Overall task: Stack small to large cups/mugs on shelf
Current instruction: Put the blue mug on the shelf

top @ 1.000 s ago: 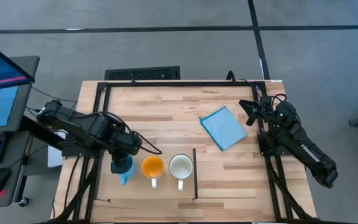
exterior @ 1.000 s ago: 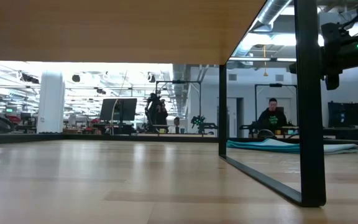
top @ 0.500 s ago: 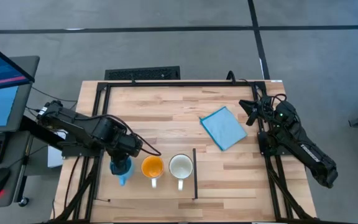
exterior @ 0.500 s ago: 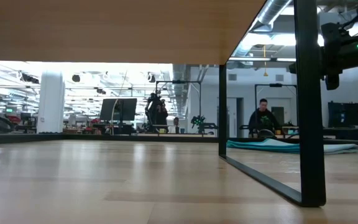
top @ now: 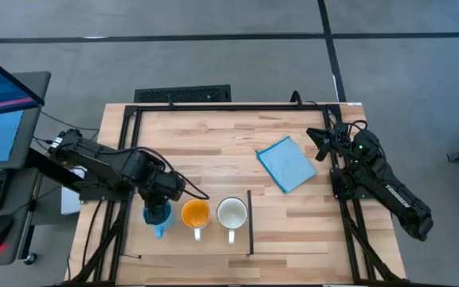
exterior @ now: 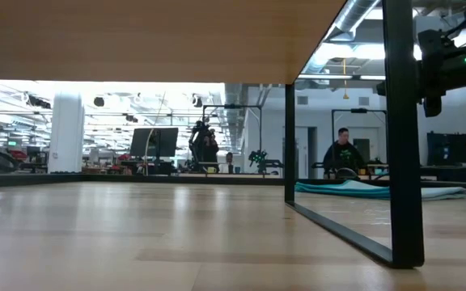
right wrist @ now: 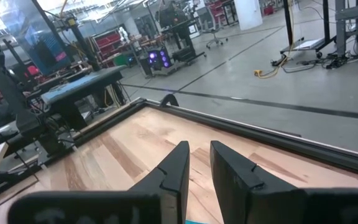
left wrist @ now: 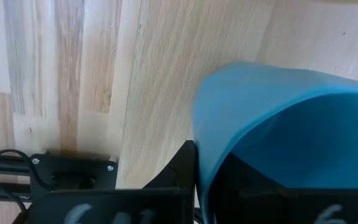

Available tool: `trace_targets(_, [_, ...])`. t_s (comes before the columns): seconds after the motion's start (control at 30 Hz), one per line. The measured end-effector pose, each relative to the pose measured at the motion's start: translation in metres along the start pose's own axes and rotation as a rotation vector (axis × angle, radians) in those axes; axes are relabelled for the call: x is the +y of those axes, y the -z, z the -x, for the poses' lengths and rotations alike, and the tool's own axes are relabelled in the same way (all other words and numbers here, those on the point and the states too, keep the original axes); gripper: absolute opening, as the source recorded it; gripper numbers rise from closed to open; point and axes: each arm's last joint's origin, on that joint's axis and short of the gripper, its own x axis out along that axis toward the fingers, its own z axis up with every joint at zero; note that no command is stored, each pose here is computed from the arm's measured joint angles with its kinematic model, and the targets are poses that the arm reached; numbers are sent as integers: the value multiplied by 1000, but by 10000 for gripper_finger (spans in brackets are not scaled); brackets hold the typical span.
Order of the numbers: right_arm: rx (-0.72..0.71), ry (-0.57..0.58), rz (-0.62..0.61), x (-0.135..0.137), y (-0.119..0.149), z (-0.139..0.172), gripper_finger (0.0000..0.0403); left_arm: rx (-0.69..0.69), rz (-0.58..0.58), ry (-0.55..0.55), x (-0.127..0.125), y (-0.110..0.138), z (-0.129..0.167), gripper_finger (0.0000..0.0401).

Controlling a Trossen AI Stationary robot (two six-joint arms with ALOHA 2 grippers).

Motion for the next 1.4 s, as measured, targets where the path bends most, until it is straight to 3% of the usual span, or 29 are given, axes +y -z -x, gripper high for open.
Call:
trace_targets(0.77, [0,0,0,0,0,0,86,-20,-17,-5,-1,-2,3,12])
trace_targets(1.4, [0,0,0,0,0,0,86,-29,-22,27,-3,-3,3,46])
